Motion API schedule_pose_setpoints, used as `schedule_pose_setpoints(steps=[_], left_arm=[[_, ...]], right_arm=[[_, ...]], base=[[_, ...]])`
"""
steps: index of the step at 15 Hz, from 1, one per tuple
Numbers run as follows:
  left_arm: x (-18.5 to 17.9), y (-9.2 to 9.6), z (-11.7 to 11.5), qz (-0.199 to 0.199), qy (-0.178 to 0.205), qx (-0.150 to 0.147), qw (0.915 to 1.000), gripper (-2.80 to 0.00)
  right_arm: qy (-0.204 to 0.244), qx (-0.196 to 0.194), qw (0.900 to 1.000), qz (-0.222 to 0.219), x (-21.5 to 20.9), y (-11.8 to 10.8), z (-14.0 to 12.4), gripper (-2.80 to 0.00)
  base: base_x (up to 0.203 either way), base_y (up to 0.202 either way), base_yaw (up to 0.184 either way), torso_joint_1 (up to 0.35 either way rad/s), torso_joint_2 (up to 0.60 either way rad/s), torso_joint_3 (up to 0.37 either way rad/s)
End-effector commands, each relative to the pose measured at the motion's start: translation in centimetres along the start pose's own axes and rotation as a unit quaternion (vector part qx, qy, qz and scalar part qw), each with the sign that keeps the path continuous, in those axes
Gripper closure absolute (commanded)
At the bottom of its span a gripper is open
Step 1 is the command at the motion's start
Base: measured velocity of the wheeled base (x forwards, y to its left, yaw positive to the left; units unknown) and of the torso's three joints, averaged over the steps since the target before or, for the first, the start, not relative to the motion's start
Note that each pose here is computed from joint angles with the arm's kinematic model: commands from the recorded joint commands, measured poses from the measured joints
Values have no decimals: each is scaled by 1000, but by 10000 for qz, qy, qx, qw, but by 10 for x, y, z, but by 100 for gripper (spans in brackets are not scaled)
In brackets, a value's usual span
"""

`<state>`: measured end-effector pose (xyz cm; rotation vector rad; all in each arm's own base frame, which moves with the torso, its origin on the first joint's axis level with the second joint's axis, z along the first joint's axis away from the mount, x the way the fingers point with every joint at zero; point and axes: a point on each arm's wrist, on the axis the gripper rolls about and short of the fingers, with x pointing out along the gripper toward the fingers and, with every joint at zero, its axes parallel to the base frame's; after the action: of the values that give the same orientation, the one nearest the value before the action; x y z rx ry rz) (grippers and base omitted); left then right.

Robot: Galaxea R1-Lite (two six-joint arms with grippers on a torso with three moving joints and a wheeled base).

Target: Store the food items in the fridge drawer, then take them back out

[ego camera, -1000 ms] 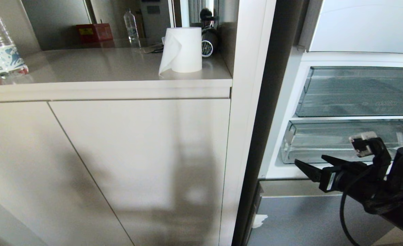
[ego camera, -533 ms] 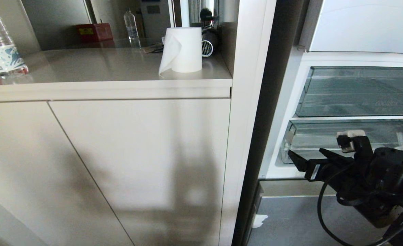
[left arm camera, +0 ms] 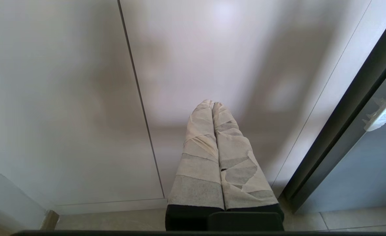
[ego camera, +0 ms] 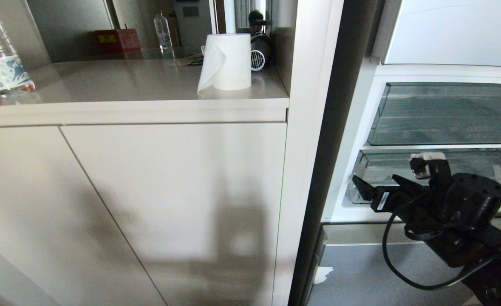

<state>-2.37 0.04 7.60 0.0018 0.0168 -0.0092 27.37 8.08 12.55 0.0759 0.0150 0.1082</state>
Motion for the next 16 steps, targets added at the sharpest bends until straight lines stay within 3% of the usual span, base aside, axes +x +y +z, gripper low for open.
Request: schedule_pose_setpoints(steps=[1, 16], left_arm=[[0, 0, 0, 6, 0, -1, 10000, 0], [0, 0, 0, 0, 0, -1, 10000, 0]], right_arm=[[-70, 12, 10000, -10, 5, 1, 1, -280], [-89, 22, 9999, -61, 25, 5, -5, -280]], base=[[0, 0, 0, 0, 0, 0], [0, 0, 0, 0, 0, 0]])
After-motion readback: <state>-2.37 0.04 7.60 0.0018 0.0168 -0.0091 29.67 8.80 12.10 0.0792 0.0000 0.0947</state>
